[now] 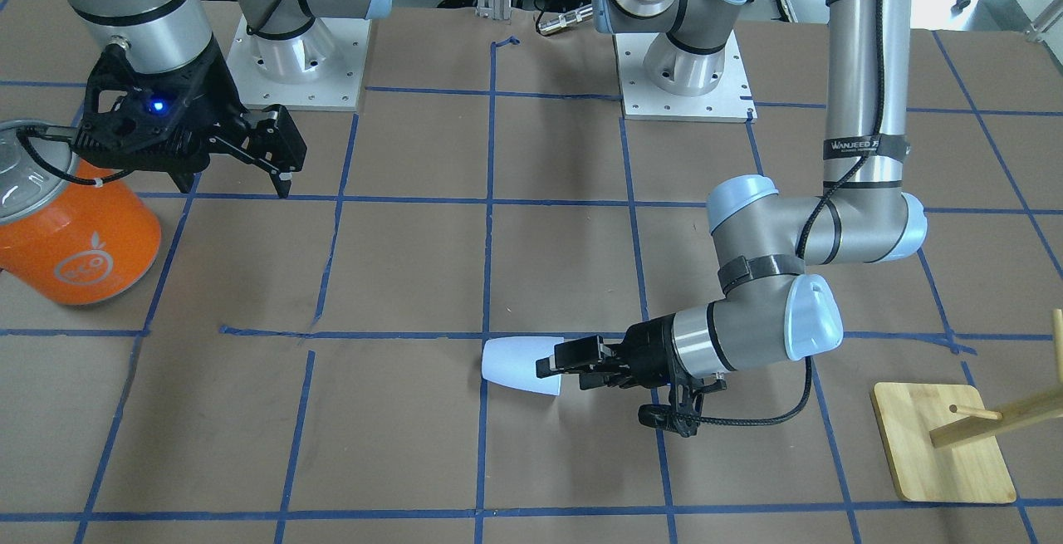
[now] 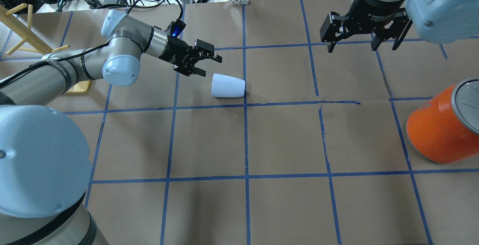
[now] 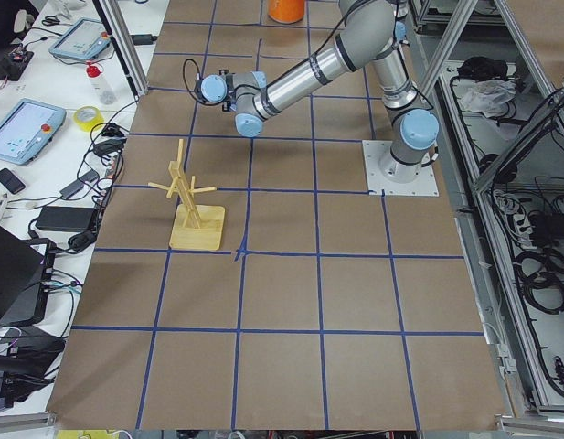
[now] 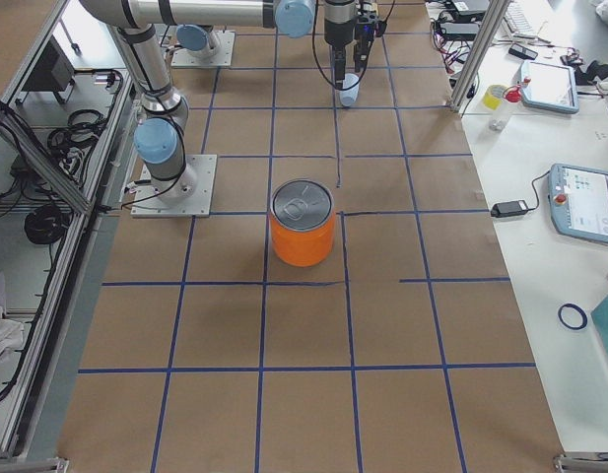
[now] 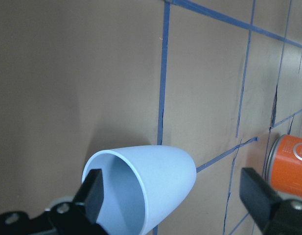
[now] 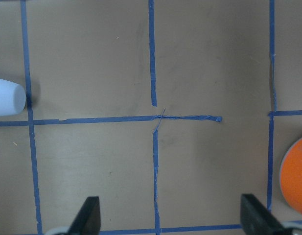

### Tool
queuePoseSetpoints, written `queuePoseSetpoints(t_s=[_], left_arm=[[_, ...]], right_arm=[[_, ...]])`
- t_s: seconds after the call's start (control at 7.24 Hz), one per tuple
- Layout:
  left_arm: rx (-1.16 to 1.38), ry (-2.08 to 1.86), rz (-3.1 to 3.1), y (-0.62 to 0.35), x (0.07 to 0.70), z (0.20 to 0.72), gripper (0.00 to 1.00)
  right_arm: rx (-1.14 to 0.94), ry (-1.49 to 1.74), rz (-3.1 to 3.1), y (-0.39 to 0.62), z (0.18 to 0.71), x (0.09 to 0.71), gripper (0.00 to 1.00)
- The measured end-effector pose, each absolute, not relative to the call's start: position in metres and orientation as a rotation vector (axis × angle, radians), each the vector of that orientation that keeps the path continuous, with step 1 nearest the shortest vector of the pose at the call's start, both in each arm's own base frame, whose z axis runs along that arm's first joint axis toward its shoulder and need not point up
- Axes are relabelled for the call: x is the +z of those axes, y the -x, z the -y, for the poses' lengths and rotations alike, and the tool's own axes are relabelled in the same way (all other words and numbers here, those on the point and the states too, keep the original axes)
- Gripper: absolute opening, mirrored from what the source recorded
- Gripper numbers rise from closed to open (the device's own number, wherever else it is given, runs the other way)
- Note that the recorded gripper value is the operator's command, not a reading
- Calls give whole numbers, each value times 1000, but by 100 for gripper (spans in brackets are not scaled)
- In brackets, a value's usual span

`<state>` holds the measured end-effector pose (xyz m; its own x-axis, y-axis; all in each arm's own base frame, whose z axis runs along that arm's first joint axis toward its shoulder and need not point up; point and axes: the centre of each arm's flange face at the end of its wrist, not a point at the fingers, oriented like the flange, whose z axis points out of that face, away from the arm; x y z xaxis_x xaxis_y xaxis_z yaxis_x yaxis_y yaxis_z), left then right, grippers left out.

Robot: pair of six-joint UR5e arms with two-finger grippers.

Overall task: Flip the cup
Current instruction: 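Close the left gripper on the rim of the lying cup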

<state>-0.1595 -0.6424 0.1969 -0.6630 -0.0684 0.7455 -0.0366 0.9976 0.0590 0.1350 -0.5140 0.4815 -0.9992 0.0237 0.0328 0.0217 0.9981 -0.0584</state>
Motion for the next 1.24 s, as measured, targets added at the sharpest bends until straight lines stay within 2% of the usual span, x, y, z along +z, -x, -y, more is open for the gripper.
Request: queuePoseSetpoints(t_s=[0.41,0.55,0.69,0.83,1.24], left_arm=[[-144,-108,2227,169,166,612,98],[-142,-101,2226,170,165,610,71],[-121,-85,2232,170,168,611,7],[-99,-69,2237,169,169,613,1],[-84,-64,2228,171,171,615,0]], right_arm=[[60,49,3117,-136,513,482,100],[59,51,3118,-137,513,482,100],[58,51,3120,-136,513,482,100],[56,51,3121,-136,513,481,100],[53,51,3123,-136,514,480,100]])
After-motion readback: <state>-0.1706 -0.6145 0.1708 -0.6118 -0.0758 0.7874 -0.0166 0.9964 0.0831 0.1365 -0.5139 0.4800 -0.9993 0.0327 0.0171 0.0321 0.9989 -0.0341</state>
